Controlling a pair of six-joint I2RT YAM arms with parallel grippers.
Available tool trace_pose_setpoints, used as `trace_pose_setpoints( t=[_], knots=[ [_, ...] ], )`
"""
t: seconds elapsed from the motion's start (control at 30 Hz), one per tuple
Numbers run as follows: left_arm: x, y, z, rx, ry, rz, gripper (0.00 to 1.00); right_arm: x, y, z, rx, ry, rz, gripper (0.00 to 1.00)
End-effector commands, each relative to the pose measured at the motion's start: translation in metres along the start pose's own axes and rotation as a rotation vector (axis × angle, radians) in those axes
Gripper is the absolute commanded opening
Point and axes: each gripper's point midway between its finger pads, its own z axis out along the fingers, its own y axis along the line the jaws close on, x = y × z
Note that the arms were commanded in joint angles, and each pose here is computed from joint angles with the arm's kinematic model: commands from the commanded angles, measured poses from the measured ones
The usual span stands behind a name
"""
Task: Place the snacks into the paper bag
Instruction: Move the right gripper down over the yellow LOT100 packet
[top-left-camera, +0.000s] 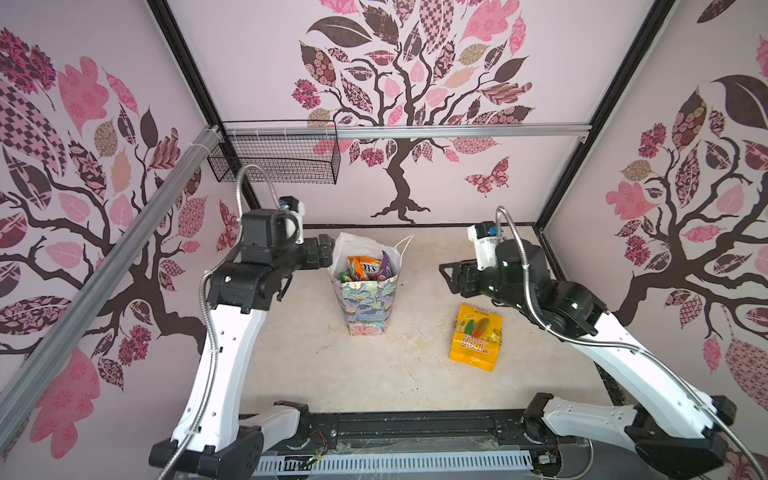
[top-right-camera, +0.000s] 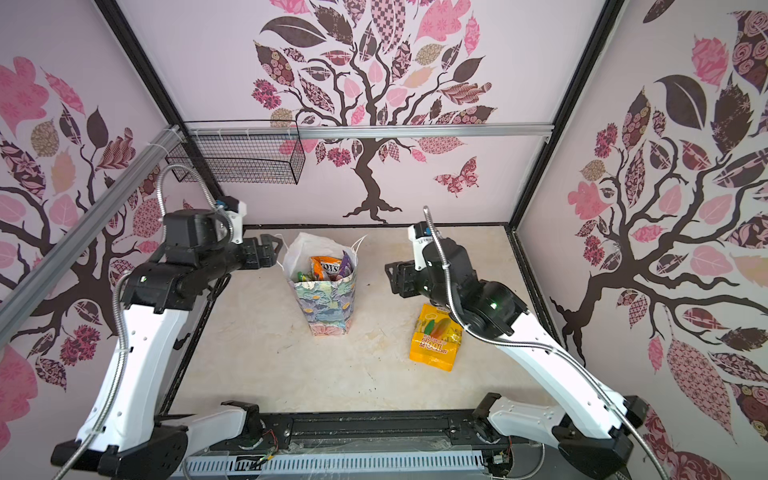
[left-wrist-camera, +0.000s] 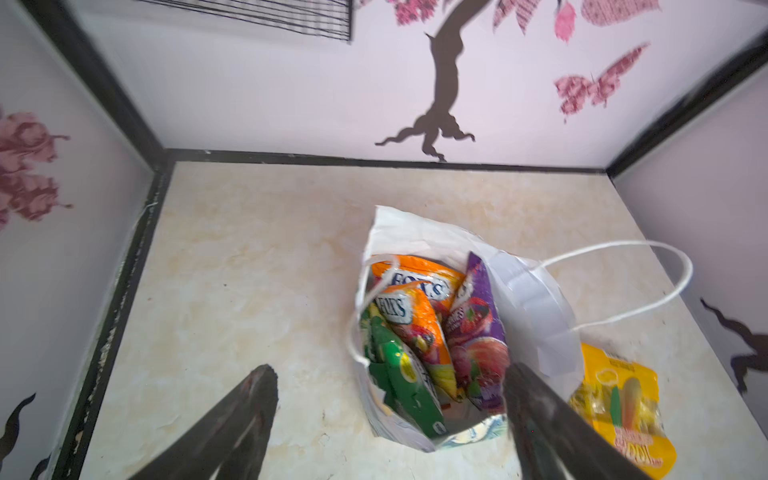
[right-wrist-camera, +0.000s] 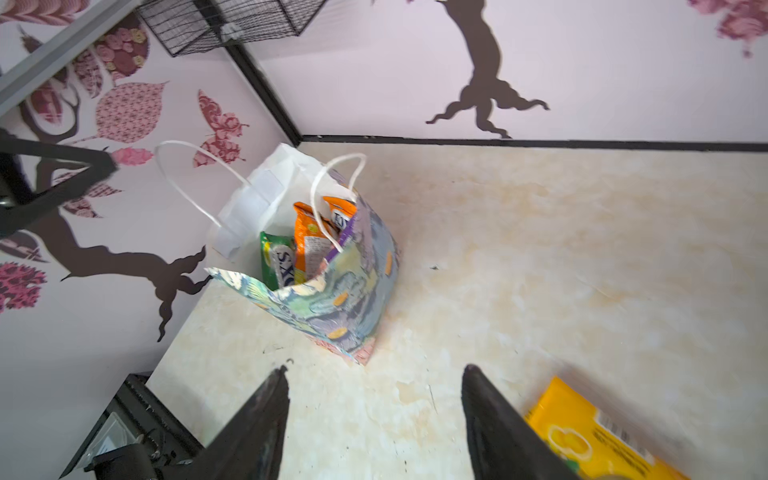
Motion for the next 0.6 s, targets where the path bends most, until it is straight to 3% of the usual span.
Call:
trace_pose_setpoints(
  t=[0.0, 0.1, 0.3, 0.57],
  knots=[
    [0.022, 0.028, 0.018, -0.011, 0.003, -0.132, 0.9, 0.074, -0.061, 0.003, 0.248, 0.188, 0.064, 0.7],
    [0.03, 0.04, 0.025, 0.002, -0.056, -0.176, 0.91, 0.119, -0.089, 0.002, 0.321, 0.251, 0.141, 0.71],
    [0.035, 0.005, 0.042, 0.252, -0.085, -0.16, 0.9, 0.176, -0.139, -0.002, 0.488, 0.25, 0.28, 0.72],
    [0.043, -0.006, 0.043, 0.326, -0.083, -0.123, 0.88, 0.217, -0.159, 0.003, 0.495, 0.238, 0.412, 0.71]
  ],
)
